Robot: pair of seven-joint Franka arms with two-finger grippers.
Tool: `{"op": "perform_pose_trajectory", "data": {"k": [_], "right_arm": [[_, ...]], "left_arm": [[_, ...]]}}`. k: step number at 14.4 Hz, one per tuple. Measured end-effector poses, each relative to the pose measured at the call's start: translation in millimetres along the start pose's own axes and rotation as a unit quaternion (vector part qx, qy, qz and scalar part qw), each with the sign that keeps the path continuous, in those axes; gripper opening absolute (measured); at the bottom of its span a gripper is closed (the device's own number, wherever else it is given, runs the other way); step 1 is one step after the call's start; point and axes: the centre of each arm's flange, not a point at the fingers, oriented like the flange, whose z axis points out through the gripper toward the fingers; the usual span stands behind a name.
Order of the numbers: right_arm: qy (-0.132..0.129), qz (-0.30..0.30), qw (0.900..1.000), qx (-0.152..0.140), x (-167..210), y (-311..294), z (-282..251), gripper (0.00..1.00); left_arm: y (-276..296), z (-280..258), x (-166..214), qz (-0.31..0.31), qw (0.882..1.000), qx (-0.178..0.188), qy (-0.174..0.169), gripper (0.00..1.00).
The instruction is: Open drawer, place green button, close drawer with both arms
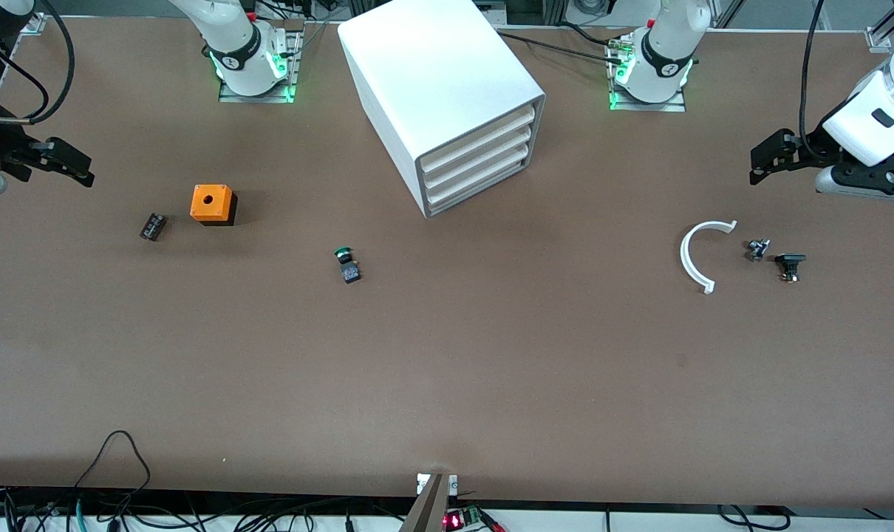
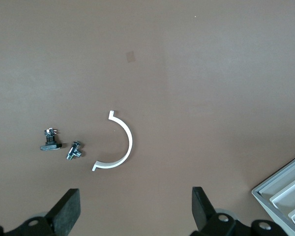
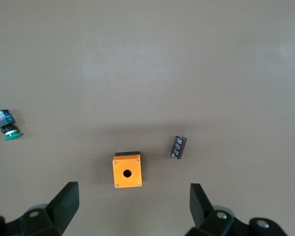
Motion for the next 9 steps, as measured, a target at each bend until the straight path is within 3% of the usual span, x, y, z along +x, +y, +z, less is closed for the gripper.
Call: {"op": "perform_pose_trajectory", "data": {"k": [9], "right_arm": [[0.000, 0.000, 1.000, 0.000, 0.0, 0.0, -0.1, 1.00]], "left_arm": [[-5.2, -1.5, 8.2, -0.003, 1.000, -0.002, -0.002, 1.00]]}}
